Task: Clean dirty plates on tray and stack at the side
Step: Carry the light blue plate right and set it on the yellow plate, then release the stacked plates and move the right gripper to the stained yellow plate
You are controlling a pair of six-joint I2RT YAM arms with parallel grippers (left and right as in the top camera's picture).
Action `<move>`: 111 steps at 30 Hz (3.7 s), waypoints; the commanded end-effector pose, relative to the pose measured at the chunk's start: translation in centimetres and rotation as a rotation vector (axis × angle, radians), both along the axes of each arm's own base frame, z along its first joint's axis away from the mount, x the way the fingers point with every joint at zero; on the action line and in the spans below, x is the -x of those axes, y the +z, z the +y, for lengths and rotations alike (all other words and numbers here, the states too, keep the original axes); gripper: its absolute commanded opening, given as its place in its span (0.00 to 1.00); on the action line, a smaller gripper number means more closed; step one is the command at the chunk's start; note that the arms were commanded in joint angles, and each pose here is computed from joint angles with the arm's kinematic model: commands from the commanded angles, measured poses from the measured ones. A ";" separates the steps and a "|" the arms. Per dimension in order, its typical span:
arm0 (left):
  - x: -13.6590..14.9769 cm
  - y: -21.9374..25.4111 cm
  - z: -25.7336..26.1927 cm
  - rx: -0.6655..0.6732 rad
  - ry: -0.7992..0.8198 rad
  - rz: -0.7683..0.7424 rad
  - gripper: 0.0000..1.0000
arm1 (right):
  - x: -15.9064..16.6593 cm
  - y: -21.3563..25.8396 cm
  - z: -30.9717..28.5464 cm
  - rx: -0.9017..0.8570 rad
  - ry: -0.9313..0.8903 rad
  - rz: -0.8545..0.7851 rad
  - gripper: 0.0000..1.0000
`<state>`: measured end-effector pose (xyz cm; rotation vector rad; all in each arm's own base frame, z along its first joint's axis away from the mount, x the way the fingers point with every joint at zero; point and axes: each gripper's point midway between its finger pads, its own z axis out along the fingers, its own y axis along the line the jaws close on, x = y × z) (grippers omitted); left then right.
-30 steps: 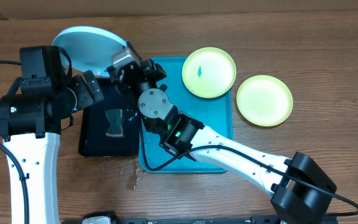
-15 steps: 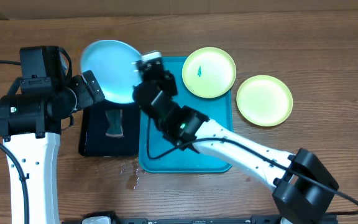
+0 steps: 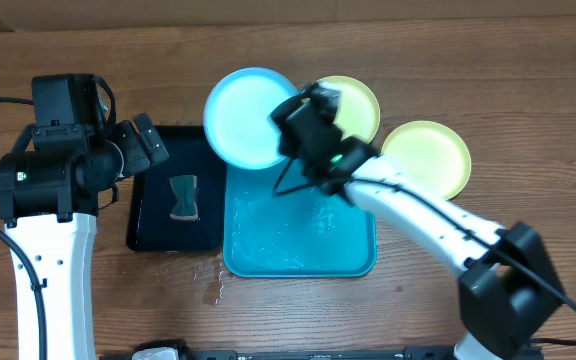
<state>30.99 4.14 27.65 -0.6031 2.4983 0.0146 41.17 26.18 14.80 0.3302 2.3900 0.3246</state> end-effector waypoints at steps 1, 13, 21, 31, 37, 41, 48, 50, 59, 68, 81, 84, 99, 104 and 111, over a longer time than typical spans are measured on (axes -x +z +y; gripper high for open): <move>0.0 0.1 0.4 -0.006 0.018 -0.002 1.00 | -0.8 4.4 -2.9 -0.180 -0.041 0.015 0.04; 0.0 0.1 0.4 -0.006 0.018 -0.002 1.00 | 0.6 -0.1 -22.8 -0.165 -0.563 0.321 0.04; 0.0 0.1 0.4 -0.006 0.018 -0.003 1.00 | 4.6 -1.5 -31.3 -0.187 -0.853 0.462 0.04; 0.0 0.1 0.4 -0.006 0.018 -0.002 1.00 | 6.2 -3.1 -32.1 -0.152 -0.864 0.526 0.04; 0.0 0.1 0.4 -0.006 0.018 -0.002 1.00 | 8.3 -5.6 -31.8 -0.139 -0.888 0.602 0.04; 0.0 0.1 0.4 -0.006 0.018 -0.002 1.00 | 9.3 -7.4 -31.3 -0.151 -0.889 0.640 0.04; 0.0 0.1 0.4 -0.006 0.019 -0.002 1.00 | 9.7 -9.5 -29.9 -0.221 -0.856 0.664 0.04; 0.0 0.1 0.4 -0.006 0.018 -0.002 1.00 | 9.8 -10.0 -29.5 -0.240 -0.846 0.672 0.04; 0.0 0.1 0.4 -0.006 0.018 -0.002 1.00 | 10.3 -10.7 -28.5 -0.236 -0.816 0.690 0.04; 0.0 0.1 0.4 -0.006 0.018 -0.002 1.00 | 10.2 -10.7 -26.8 -0.203 -0.764 0.687 0.34; 0.0 0.1 0.4 -0.006 0.018 -0.002 1.00 | 9.3 -10.6 -25.1 -0.080 -0.571 0.637 0.88; 0.0 0.1 0.4 -0.006 0.018 -0.002 1.00 | 8.8 -10.5 -24.4 -0.070 -0.528 0.617 0.81; 0.0 0.1 0.4 -0.006 0.019 -0.002 1.00 | 2.6 -8.6 -19.9 0.012 -0.152 0.334 0.54; 0.0 0.1 0.4 -0.006 0.018 -0.003 1.00 | 2.0 -8.2 -18.6 -0.051 -0.113 0.311 0.60; 0.0 0.1 0.4 -0.006 0.018 -0.002 1.00 | -1.6 -5.9 -17.5 0.010 0.035 0.116 0.57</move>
